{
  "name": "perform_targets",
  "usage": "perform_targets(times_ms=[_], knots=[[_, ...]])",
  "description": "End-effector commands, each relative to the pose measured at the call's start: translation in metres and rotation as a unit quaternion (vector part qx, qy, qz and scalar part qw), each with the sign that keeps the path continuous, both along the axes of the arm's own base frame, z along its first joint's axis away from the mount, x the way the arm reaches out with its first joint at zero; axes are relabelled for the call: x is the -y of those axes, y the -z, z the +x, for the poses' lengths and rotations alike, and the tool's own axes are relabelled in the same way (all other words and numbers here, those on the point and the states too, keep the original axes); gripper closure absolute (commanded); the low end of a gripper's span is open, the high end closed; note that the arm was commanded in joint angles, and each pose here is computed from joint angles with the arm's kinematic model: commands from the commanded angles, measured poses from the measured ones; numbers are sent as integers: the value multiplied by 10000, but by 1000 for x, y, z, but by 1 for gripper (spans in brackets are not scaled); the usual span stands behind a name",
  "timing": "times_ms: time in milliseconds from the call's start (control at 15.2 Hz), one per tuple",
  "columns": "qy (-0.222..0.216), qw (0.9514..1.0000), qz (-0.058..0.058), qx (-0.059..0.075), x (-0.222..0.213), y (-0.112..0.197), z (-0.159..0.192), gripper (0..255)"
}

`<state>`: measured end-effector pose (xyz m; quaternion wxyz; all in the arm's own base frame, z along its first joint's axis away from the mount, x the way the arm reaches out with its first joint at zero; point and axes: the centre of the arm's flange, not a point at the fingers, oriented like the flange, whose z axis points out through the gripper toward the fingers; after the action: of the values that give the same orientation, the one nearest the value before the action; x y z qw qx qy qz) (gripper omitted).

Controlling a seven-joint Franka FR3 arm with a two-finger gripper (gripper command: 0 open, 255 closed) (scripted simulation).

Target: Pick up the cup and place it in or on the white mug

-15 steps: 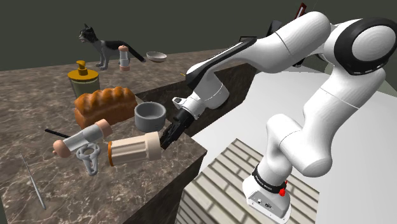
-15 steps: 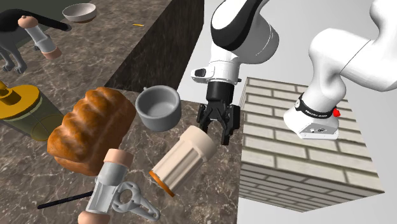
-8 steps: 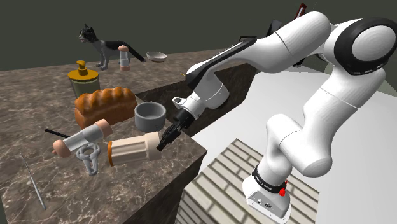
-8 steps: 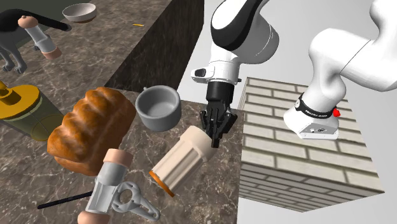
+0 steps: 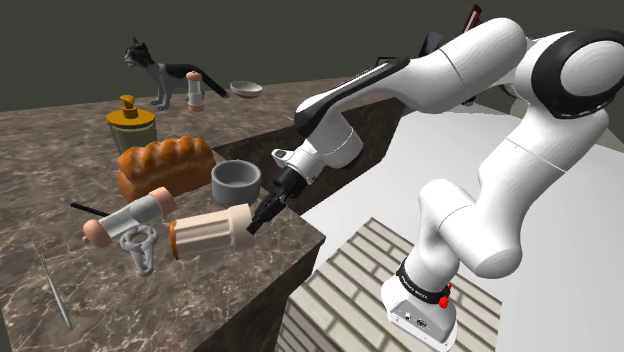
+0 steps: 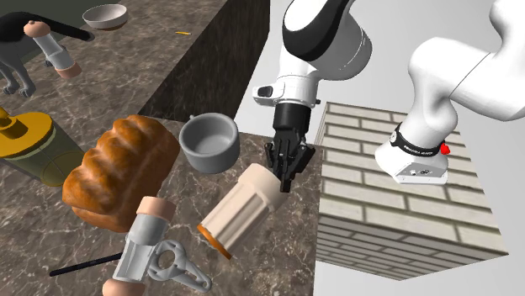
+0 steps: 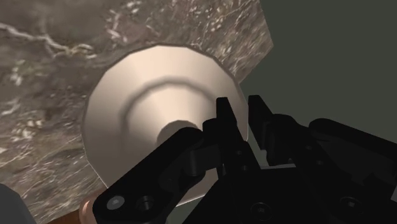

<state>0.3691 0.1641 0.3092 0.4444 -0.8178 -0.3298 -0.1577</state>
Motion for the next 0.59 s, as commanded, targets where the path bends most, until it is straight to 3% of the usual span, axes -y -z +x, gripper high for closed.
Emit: perform_targets(times_ms=[0, 528], knots=[[1, 10000, 0, 2, -1, -10, 0, 255], [1, 10000, 0, 2, -1, -52, 0, 255]])
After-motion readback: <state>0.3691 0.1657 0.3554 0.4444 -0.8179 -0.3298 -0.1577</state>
